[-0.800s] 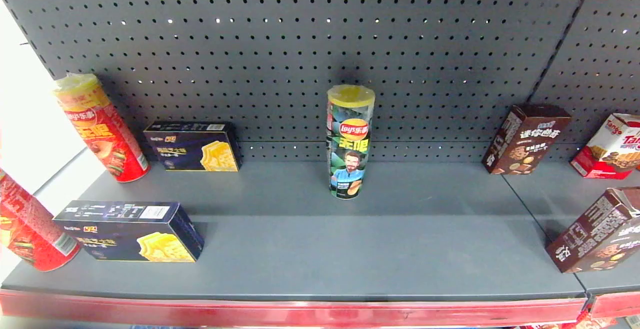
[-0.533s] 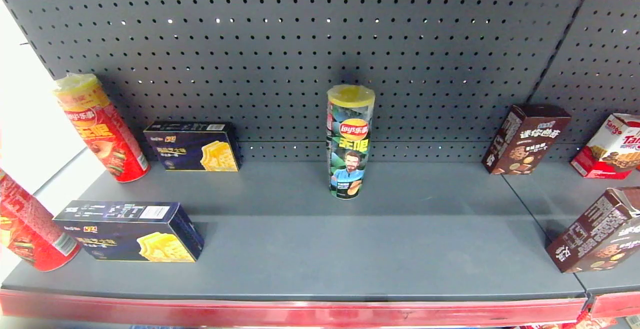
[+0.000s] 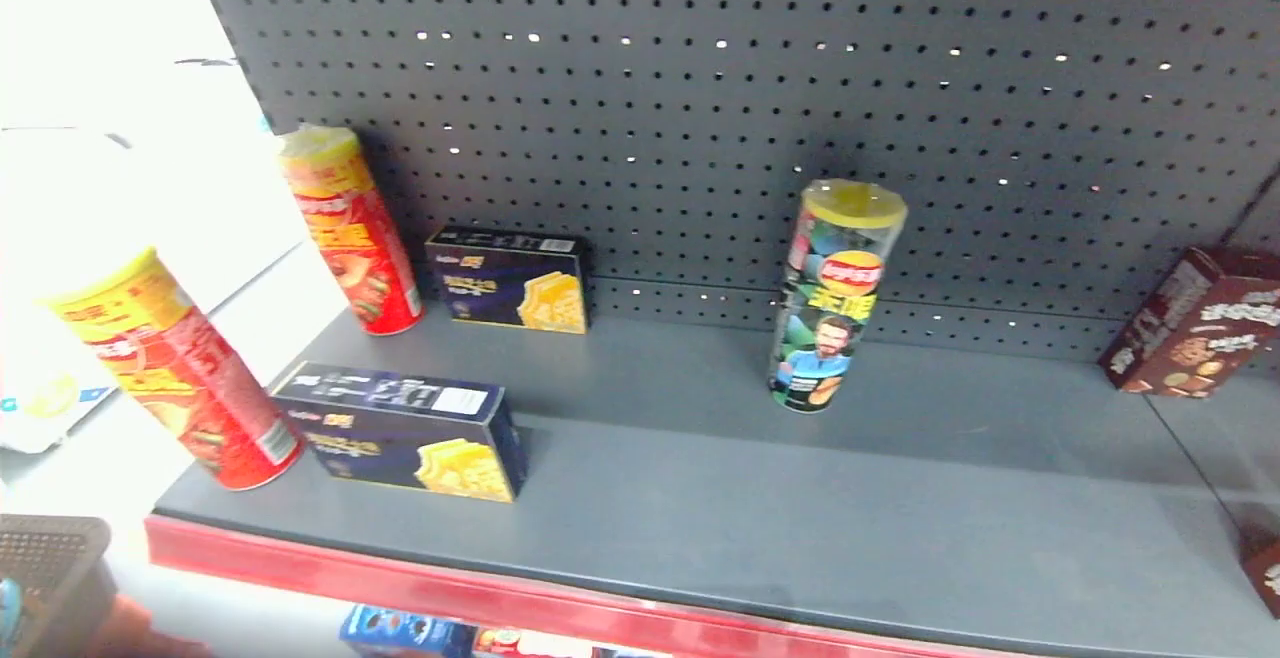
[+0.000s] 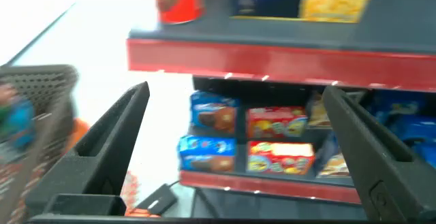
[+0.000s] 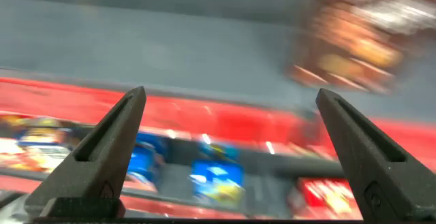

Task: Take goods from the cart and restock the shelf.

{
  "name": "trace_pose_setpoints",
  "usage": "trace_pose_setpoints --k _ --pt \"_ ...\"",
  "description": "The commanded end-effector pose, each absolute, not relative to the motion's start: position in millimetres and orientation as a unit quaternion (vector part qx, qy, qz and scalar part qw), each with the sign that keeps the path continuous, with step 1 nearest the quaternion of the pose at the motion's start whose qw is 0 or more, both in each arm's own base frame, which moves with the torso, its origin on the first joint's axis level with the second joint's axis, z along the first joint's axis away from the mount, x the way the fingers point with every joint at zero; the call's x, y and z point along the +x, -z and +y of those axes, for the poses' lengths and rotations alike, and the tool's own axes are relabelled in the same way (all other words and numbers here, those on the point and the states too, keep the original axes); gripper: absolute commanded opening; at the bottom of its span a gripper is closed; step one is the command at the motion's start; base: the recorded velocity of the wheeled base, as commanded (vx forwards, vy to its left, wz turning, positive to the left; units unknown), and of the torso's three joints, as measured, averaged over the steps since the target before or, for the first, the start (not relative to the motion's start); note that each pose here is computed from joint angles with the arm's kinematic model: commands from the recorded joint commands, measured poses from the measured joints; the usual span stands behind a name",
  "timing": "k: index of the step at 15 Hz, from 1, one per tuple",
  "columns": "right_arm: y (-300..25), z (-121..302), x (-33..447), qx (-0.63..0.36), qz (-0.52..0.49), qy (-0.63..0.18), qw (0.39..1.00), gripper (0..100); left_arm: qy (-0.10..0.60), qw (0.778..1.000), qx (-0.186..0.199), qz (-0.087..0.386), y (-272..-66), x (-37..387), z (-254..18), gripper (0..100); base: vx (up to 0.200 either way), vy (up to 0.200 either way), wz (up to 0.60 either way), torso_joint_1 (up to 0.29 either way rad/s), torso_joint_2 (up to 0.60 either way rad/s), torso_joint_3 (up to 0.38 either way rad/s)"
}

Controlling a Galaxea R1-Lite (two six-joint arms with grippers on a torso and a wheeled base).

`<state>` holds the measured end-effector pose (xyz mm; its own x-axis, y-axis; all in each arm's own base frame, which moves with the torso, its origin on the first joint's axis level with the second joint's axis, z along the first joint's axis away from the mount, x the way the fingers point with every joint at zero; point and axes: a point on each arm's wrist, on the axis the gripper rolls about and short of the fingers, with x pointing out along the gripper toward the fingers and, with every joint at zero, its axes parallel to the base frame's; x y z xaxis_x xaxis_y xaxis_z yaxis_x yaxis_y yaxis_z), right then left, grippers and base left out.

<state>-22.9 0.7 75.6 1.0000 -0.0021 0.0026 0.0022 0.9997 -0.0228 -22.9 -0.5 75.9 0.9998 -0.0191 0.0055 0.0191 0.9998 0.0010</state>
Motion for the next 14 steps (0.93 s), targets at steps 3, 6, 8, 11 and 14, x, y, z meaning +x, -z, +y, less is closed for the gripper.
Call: trace_pose_setpoints --k 3,6,8,11,14 --pt "-75.6 0.7 -22.8 -0.012 -0.001 0.001 1.000 100 0.008 1.000 0.000 -0.002 -76.0 -22.8 -0.4 100 0.000 0.000 0.60 -0.001 0.01 0.004" --pt "-75.6 0.6 -22.8 -0.011 -0.001 0.002 1.000 100 0.009 1.000 0.000 -0.002 -76.0 -22.8 -0.4 100 0.000 0.000 0.60 0.005 0.00 0.004" --pt "-75.6 0.6 -22.8 -0.007 -0.001 0.002 1.000 100 0.009 1.000 0.000 -0.002 -76.0 -22.8 -0.5 100 0.000 0.000 0.00 0.000 0.00 0.000" --pt "-75.6 0.6 -22.8 -0.007 -0.001 0.002 1.000 100 0.010 1.000 0.000 -0.002 -76.0 -22.8 -0.5 100 0.000 0.000 0.00 0.000 0.00 0.000" --pt "-75.6 0.6 -22.8 -0.007 -0.001 0.002 1.000 100 0.012 1.000 0.001 -0.002 -76.0 -22.8 -0.5 100 0.000 0.000 0.00 0.000 0.00 0.000"
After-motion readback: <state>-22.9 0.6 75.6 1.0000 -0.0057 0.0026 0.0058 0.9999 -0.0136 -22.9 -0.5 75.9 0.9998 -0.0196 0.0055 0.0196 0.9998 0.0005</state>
